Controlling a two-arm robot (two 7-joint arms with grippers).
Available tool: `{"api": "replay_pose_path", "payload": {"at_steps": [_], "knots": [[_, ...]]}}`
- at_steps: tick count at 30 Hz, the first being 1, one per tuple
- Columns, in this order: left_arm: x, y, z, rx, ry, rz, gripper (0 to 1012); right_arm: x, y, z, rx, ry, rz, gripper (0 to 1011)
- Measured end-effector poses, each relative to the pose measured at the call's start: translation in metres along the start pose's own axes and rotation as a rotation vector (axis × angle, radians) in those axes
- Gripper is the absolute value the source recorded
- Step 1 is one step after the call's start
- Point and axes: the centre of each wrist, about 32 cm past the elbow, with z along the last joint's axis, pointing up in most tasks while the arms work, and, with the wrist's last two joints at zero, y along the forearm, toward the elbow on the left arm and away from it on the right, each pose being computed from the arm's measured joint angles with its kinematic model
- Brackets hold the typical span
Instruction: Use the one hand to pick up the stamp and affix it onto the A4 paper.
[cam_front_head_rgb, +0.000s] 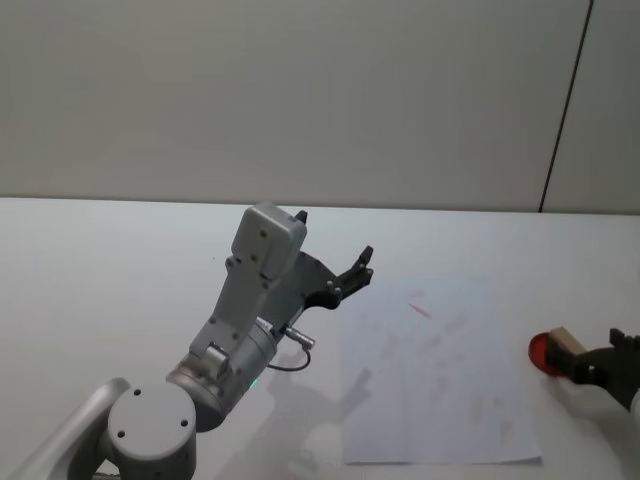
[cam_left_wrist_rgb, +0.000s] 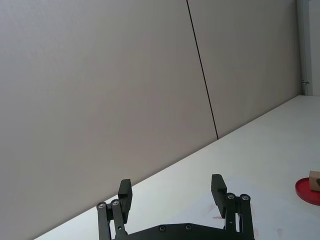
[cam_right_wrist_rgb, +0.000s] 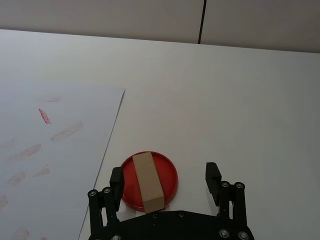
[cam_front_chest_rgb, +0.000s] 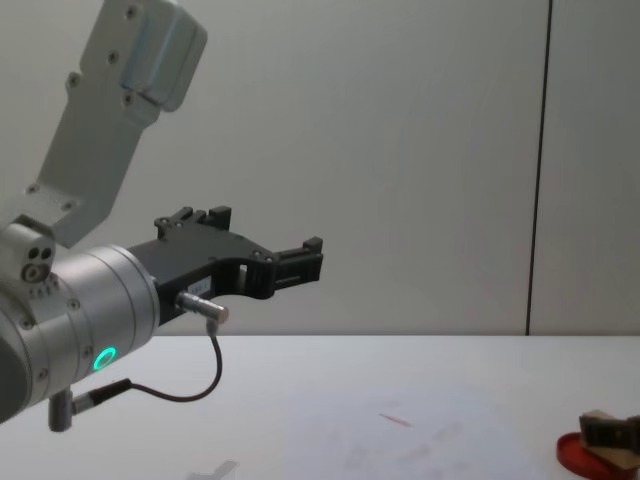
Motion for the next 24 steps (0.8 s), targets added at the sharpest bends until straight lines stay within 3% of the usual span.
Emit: {"api": "replay_pose_path", "payload": {"at_steps": [9, 15, 16, 20, 23, 24], "knots": [[0.0000, 0.0000, 0.0000, 0.000, 0.000, 0.000, 1002, -0.0010, 0.0027, 0.0004, -0.004, 0.004, 0.003, 976], [0.0000, 0.0000, 0.0000, 0.000, 0.000, 0.000, 1002, -0.0014, 0.0036, 0.0005, -0.006, 0.005, 0.004, 832], [0.0000, 0.0000, 0.0000, 0.000, 0.000, 0.000, 1002, -0.0014, 0.0037, 0.0004, -0.006, 0.005, 0.005, 771], [0.0000, 0.0000, 0.0000, 0.000, 0.000, 0.000, 1002, -0.0016, 0.0041, 0.0003, -0.007, 0.005, 0.005, 704], [0.0000, 0.0000, 0.0000, 0.000, 0.000, 0.000, 1002, -0.0015, 0.0043, 0.0004, -0.008, 0.006, 0.005, 560], [0.0000, 0.0000, 0.0000, 0.000, 0.000, 0.000, 1002, -0.0016, 0.0044, 0.0004, -0.008, 0.006, 0.006, 560]]}}
